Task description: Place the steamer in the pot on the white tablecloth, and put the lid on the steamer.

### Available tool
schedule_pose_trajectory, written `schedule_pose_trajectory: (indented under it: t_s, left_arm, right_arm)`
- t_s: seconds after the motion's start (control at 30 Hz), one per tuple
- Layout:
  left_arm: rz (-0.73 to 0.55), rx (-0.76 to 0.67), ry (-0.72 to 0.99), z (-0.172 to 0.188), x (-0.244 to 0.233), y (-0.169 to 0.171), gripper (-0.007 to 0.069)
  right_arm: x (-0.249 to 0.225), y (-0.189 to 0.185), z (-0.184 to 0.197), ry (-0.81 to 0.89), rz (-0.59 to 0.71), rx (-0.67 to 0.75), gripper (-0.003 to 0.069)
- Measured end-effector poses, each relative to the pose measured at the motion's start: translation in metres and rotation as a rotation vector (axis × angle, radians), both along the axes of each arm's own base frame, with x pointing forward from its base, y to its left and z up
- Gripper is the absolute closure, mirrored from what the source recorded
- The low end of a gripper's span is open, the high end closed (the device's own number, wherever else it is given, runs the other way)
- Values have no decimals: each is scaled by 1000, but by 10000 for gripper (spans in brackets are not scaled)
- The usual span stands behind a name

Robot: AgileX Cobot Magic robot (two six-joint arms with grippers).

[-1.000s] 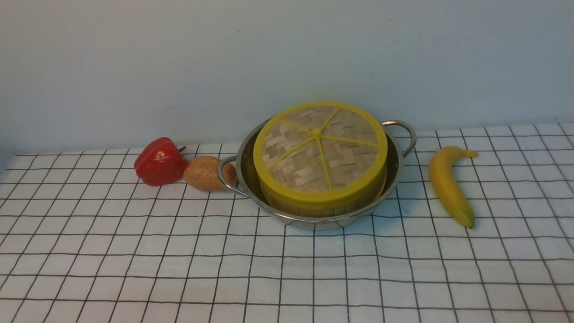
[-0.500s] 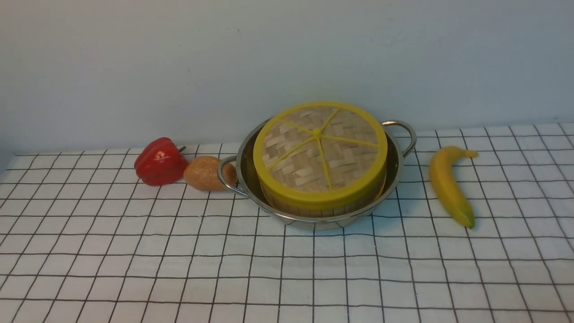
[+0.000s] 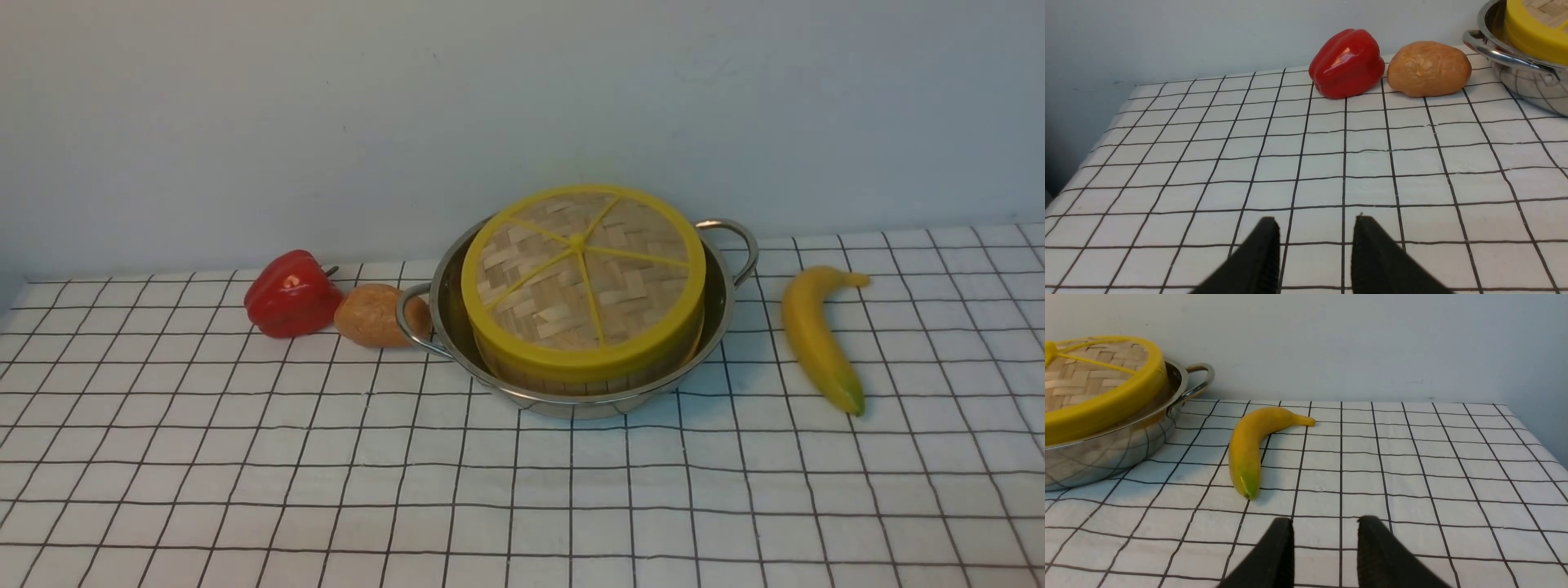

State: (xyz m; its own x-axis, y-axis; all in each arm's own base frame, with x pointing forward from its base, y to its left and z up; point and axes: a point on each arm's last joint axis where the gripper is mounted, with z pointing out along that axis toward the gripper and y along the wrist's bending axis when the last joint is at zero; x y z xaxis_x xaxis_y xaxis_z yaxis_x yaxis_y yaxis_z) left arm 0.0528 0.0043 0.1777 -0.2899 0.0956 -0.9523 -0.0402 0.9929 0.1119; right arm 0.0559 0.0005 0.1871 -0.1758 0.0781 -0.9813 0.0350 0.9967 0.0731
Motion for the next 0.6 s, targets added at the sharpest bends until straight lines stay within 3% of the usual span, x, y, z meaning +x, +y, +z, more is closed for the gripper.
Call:
schedule_pose_trajectory:
  t_s: [0.6]
  left_arm:
    - [-22,0,0,0,0,-1,382]
  right_arm:
    - [0,0,0,-2,0,-1,416]
